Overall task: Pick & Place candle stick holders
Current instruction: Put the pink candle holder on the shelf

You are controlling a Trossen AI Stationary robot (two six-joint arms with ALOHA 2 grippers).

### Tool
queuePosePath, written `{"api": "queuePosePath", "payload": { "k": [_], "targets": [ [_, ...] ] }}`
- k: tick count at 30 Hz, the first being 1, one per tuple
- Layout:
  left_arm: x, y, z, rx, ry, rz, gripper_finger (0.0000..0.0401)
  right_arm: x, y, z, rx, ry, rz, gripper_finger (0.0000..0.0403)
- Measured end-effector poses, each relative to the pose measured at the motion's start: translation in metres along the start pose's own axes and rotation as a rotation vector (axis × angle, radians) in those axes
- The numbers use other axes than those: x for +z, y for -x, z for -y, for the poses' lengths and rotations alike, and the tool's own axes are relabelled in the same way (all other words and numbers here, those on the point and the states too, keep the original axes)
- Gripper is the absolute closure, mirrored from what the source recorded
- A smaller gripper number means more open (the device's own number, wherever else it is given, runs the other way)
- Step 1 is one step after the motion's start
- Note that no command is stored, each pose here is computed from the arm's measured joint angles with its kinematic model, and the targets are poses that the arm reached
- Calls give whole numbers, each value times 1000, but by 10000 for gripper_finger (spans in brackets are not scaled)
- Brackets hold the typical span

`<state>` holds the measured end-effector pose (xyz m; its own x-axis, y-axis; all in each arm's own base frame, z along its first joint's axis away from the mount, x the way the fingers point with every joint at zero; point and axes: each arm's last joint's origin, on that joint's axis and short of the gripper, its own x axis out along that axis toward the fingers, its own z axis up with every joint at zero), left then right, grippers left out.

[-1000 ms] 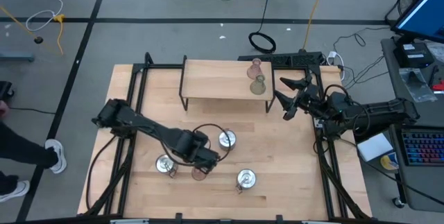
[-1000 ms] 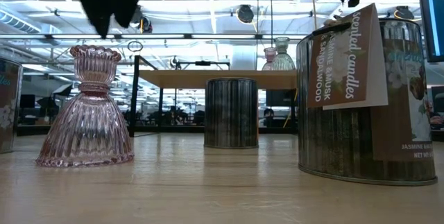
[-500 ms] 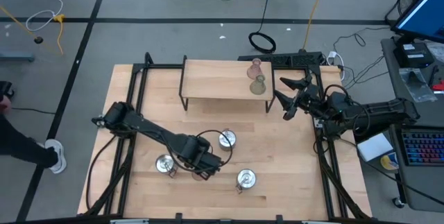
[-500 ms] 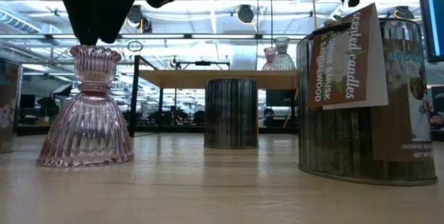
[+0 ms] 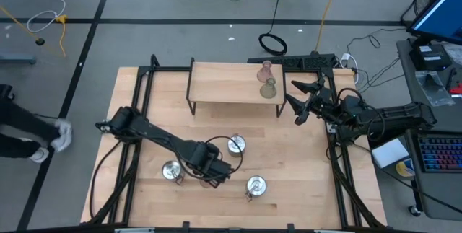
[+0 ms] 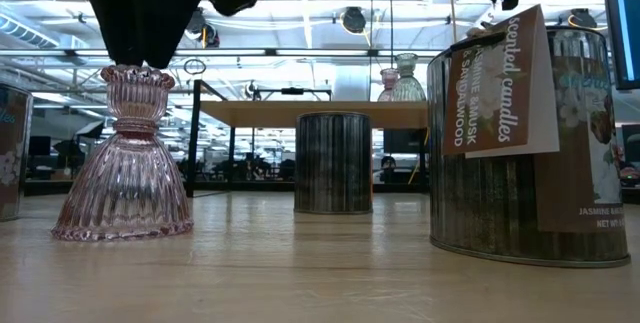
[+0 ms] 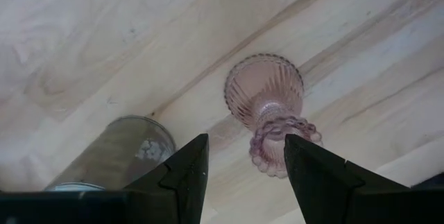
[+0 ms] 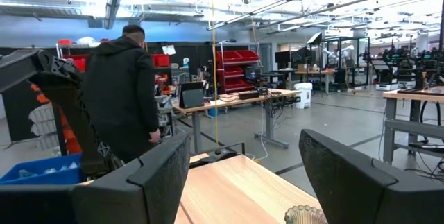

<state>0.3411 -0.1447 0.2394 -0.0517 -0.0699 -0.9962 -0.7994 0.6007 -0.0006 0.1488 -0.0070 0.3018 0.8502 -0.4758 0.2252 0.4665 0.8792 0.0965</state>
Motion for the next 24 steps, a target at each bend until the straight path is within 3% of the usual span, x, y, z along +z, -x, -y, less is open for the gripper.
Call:
{"api": "queuePosePath", "payload": {
  "k": [15, 24],
  "targets": [
    [4, -25, 10, 37, -46, -52, 220, 2, 1, 1, -1, 3, 8, 140],
    [8, -27, 12, 26, -54, -55, 358, 2, 2, 1, -1, 2, 10, 140]
  ]
}}
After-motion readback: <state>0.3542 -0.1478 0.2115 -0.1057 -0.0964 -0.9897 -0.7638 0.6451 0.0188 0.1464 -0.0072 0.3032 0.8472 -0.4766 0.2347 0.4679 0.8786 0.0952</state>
